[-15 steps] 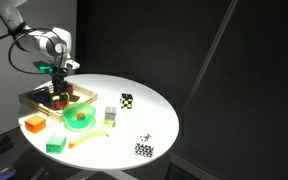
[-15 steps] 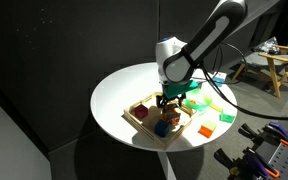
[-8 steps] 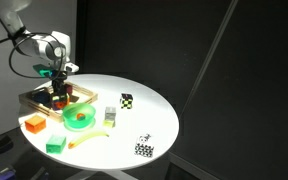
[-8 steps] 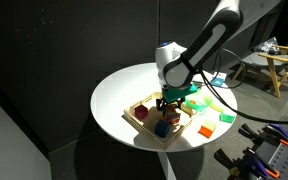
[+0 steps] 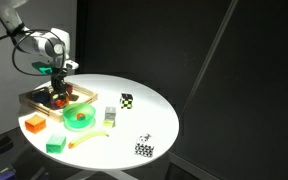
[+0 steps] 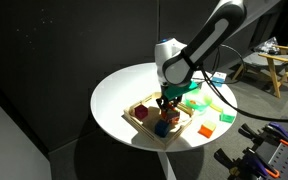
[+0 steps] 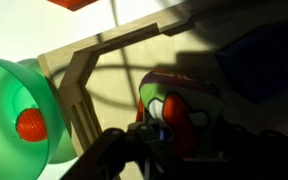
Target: Move the orange cube from the tray to the table
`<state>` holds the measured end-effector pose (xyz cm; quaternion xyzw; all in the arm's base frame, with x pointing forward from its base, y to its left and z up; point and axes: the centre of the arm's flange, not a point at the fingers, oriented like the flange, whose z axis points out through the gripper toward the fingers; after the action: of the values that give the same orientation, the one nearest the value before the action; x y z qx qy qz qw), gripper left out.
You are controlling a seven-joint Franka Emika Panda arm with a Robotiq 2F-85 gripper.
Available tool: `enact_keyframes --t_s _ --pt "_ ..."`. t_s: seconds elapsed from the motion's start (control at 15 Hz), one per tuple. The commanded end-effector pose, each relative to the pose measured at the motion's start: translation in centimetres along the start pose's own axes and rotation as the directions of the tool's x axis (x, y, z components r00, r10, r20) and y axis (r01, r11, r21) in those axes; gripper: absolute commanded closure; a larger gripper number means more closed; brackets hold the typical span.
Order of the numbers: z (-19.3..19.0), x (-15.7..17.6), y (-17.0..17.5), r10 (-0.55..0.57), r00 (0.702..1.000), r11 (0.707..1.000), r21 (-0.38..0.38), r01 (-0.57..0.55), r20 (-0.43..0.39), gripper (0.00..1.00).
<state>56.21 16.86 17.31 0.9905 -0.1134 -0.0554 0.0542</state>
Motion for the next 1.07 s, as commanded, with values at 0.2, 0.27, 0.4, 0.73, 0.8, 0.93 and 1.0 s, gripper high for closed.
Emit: enact_keyframes --t_s 0.2,0.27,0.4,0.73,0.8,0.93,1.0 --pt "-5.0 -1.5 0.8 -0.171 0.985 0.985 -0.032 0.171 -0.004 0.79" --pt "-5.7 -1.6 1.0 -0.200 0.980 0.979 -0.037 0.200 -0.008 0.80" --pt "-6.8 -1.7 1.2 -0.251 0.968 0.967 -0.049 0.250 -0.014 0.84" --pt "-8.7 -2.4 2.2 -0.391 0.920 0.918 -0.085 0.387 -0.031 0.84" --pt "-9.0 -2.6 2.5 -0.423 0.906 0.904 -0.087 0.419 -0.031 0.84" --pt "-9.5 -2.7 3.4 -0.471 0.882 0.880 -0.089 0.467 -0.033 0.84" --pt "-9.7 -2.8 4.1 -0.487 0.873 0.872 -0.081 0.483 -0.034 0.84"
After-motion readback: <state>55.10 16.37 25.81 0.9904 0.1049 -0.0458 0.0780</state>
